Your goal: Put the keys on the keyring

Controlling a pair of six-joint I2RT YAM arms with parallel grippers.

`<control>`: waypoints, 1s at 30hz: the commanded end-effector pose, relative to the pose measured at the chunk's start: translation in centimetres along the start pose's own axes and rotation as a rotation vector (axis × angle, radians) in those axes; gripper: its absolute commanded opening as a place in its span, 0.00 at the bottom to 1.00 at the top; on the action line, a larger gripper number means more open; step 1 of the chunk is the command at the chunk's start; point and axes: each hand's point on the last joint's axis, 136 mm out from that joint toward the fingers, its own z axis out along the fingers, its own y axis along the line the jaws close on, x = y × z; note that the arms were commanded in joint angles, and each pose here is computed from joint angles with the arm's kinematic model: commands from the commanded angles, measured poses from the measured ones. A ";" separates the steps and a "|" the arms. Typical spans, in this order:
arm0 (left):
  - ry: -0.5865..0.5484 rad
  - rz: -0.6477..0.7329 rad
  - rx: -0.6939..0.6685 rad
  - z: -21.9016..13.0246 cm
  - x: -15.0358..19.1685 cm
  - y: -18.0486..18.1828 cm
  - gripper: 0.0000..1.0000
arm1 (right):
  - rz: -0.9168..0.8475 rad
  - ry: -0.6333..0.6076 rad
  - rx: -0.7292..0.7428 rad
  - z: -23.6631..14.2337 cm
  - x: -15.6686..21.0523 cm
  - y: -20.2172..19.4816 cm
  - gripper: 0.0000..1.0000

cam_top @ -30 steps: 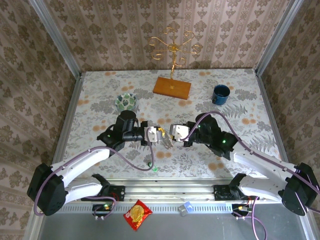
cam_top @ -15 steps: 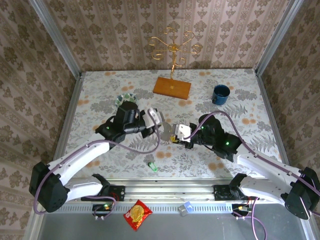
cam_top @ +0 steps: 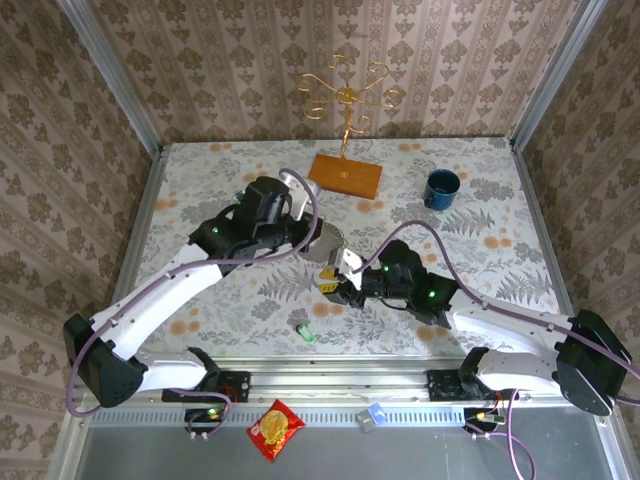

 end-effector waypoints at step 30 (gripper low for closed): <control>0.283 -1.074 -0.199 -1.8 4.4 0.9 0.00 | -0.116 -0.288 0.249 -0.4 -2.5 -3.3 0.19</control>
